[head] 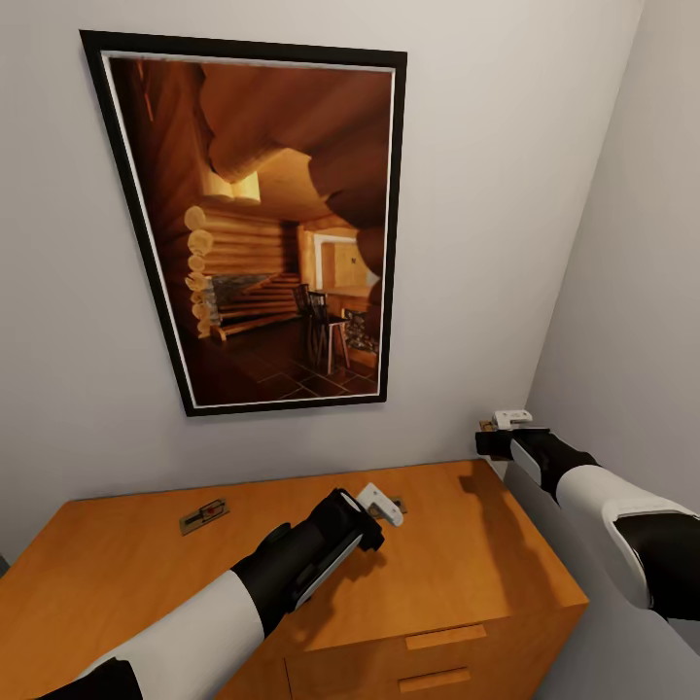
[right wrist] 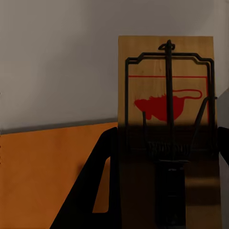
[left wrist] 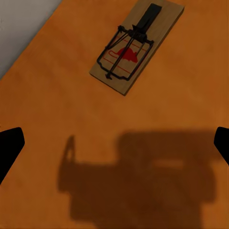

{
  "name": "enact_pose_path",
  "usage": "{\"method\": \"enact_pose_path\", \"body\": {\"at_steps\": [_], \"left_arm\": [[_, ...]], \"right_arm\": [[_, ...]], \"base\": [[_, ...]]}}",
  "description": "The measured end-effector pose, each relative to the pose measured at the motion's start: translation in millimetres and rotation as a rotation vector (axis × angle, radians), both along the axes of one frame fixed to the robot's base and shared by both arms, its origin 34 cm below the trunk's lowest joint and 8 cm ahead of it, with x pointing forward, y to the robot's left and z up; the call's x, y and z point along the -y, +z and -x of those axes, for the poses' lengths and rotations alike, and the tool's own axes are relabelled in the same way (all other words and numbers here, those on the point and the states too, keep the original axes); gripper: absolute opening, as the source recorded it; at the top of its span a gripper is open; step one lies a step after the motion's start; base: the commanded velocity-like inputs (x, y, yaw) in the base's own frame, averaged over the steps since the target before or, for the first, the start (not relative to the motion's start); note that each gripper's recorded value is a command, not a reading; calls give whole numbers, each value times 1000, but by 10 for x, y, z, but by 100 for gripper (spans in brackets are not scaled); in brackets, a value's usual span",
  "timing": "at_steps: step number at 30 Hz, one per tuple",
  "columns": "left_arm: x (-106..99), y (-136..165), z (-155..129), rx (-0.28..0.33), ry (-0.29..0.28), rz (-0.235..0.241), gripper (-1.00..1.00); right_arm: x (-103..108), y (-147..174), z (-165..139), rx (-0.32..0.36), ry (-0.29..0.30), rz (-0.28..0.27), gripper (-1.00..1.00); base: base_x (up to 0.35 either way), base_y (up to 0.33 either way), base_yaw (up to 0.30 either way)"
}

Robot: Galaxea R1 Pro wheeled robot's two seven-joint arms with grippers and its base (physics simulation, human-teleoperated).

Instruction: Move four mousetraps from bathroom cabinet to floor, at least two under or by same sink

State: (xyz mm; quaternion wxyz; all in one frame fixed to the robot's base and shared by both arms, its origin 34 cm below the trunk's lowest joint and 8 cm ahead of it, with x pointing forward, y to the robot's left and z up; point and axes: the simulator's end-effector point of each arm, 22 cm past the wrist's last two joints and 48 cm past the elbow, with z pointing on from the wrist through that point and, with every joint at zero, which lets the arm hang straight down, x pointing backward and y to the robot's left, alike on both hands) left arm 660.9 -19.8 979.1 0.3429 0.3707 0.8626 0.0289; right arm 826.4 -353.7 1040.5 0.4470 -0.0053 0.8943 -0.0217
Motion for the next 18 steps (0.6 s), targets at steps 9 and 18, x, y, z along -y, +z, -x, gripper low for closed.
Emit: {"method": "enact_pose_path", "body": {"at_steps": [9,18], "left_arm": [[-70,45,-74,-3,36,24,100],[-137,61,-135,-9,70,52,100]], "right_arm": [[-2,-1,0,0,1,1,-100],[16,1,2,0,-1,2,-100]], "base": [[0,0,0],[0,0,0]]}}
